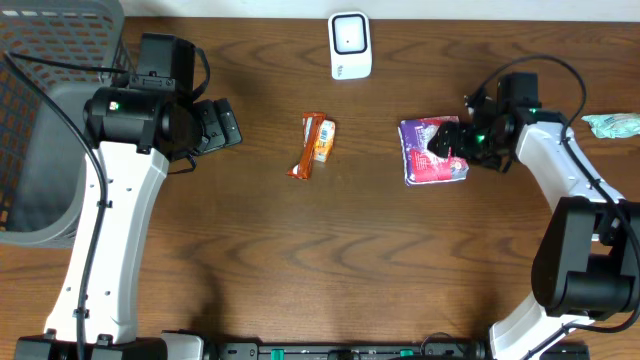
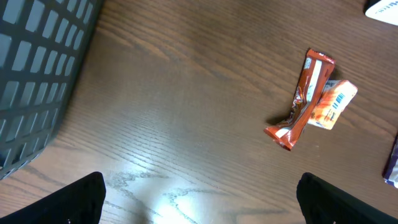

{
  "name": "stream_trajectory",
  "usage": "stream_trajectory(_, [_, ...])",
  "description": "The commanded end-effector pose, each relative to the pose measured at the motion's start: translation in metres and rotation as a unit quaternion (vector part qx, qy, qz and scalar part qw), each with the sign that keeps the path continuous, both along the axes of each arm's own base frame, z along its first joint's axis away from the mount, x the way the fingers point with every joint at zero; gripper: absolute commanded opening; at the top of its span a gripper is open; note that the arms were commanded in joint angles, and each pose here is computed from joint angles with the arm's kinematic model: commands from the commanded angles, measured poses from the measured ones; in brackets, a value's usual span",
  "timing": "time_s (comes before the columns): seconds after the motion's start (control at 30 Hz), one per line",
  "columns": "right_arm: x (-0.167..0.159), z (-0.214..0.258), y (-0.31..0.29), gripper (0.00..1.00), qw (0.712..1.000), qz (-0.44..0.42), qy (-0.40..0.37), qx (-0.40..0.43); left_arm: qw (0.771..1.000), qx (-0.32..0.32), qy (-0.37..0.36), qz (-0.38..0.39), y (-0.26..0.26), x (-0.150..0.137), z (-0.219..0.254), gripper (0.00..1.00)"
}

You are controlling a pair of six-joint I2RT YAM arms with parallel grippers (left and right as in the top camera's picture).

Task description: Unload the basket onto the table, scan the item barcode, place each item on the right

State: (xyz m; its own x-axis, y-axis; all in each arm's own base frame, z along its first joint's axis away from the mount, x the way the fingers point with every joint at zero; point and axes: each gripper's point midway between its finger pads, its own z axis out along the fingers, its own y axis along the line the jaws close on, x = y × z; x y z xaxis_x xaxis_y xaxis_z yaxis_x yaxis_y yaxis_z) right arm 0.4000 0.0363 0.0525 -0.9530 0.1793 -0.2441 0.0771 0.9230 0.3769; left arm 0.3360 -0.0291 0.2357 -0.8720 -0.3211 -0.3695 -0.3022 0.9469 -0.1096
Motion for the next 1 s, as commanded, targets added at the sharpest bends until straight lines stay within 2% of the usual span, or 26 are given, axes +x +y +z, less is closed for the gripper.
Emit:
stream_trajectory(0.0, [-0.002,0.001,0.012,0.74,0.999,0.012,-0.016,0.035,1.0,0.005,-0.003,0.001,0.003,-0.002,0.003,0.98])
stream_trajectory(0.17, [-0.002,-0.008,0.02,0.6,0.998,0.004,-0.024,0.052,1.0,0.005,-0.003,0.001,0.003,-0.002,0.003,0.98])
stream_trajectory(0.2, [-0.002,-0.009,0.021,0.55,0.998,0.003,-0.025,0.053,1.0,0.005,-0.003,0.001,0.003,-0.002,0.003,0.98])
stream_trajectory(0.27, [-0.004,-0.01,0.028,0.39,0.998,0.007,-0.024,0.062,1.0,0.005,-0.003,0.001,0.003,-0.002,0.003,0.98])
stream_trajectory(0.4, [-0.002,-0.005,0.043,0.2,0.996,0.014,-0.027,0.088,1.0,0.005,-0.003,0.001,0.003,-0.002,0.003,0.98])
stream_trajectory(0.47, [0.0,-0.002,0.051,0.22,0.995,0.016,-0.031,0.098,1.0,0.005,-0.003,0.001,0.003,-0.002,0.003,0.98])
stream_trajectory(0.6, [0.002,-0.004,0.052,0.48,0.996,0.01,-0.033,0.082,1.0,0.005,-0.003,0.001,0.003,-0.002,0.003,0.98])
stream_trajectory(0.73, [0.004,-0.009,0.042,0.6,0.998,-0.014,-0.029,0.057,1.0,0.005,-0.003,0.001,0.003,-0.002,0.003,0.98])
stream_trajectory(0.83, [0.006,-0.008,0.042,0.67,0.998,-0.011,-0.035,0.056,1.0,0.005,-0.003,0.001,0.003,-0.002,0.003,0.98])
stream_trajectory(0.97, [0.008,-0.011,0.043,0.69,0.998,-0.003,-0.039,0.054,1.0,0.005,-0.003,0.001,0.003,-0.002,0.003,0.98])
